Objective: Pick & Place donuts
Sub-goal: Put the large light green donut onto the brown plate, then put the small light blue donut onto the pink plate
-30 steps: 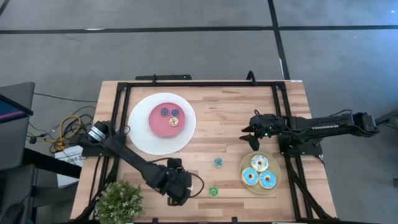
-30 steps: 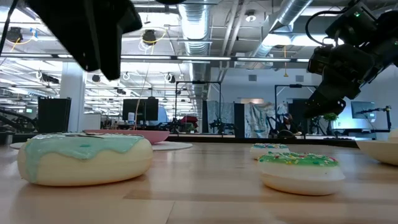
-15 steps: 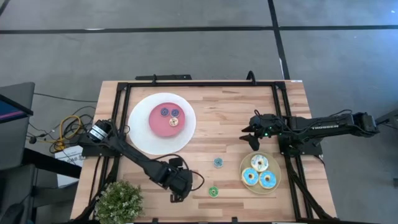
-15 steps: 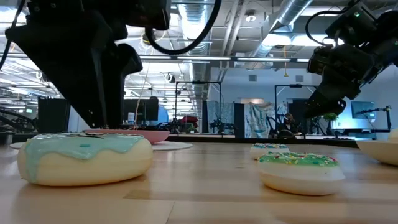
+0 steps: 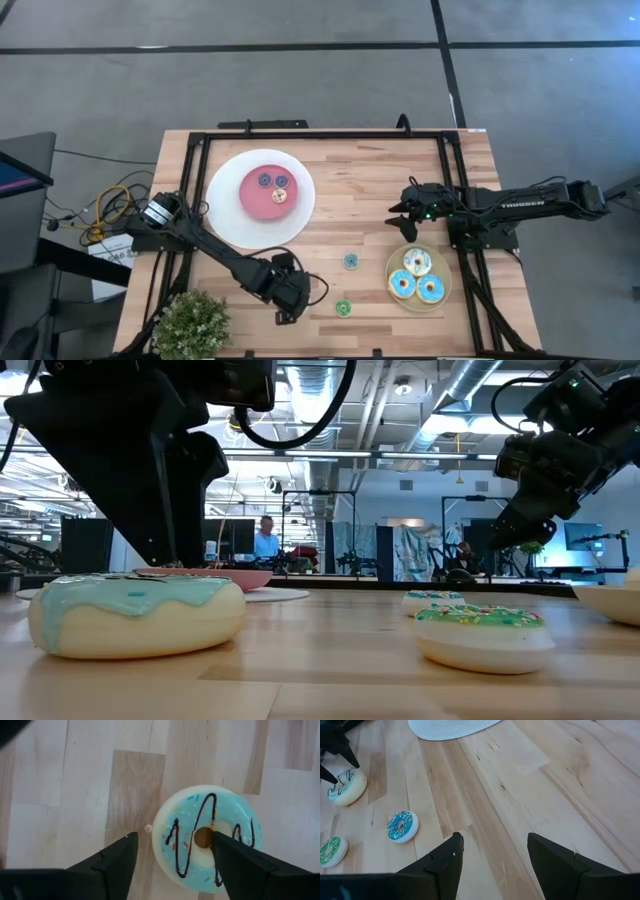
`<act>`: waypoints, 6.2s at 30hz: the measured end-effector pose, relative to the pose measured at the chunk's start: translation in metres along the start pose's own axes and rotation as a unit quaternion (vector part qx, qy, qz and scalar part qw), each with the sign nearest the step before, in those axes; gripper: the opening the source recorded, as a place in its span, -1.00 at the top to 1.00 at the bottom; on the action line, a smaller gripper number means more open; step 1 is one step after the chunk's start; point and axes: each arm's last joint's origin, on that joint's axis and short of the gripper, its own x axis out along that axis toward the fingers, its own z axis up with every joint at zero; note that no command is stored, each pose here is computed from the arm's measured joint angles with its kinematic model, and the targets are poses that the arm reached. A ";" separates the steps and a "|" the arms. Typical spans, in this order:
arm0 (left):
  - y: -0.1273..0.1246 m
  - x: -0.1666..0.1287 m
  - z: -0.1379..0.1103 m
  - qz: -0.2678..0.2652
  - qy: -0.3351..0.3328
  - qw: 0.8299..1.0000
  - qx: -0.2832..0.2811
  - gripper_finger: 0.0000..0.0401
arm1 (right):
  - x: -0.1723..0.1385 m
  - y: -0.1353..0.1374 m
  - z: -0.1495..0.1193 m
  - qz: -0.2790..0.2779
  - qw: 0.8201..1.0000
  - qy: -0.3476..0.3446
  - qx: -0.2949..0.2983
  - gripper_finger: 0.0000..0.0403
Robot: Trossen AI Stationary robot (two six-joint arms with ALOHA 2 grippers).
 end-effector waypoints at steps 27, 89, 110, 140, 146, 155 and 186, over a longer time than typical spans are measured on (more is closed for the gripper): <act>-0.005 0.029 -0.005 -0.008 0.027 0.999 0.039 -0.20 | 0.001 0.000 0.000 -0.002 1.000 0.005 0.000 -0.04; 0.038 0.064 0.236 -0.083 -0.347 0.892 0.277 0.37 | 0.001 -0.013 -0.006 -0.046 0.998 0.041 0.002 -0.04; 0.043 0.098 0.246 -0.114 -0.436 0.860 0.240 0.37 | -0.006 -0.044 0.017 -0.227 0.967 -0.095 0.062 -0.04; 0.060 0.111 0.241 -0.087 -0.358 0.923 0.111 -0.06 | -0.006 -0.046 0.014 -0.229 0.968 -0.077 0.065 -0.04; 0.060 0.111 0.241 -0.087 -0.359 0.923 0.111 -0.29 | -0.006 -0.046 0.014 -0.229 0.968 -0.077 0.065 -0.04; 0.060 0.102 0.243 -0.072 -0.362 0.918 0.147 -0.36 | -0.007 -0.046 0.014 -0.230 0.968 -0.077 0.065 -0.04; 0.079 0.037 0.192 -0.015 -0.131 0.977 0.167 0.99 | -0.006 -0.044 0.008 -0.200 0.973 -0.049 0.106 -0.04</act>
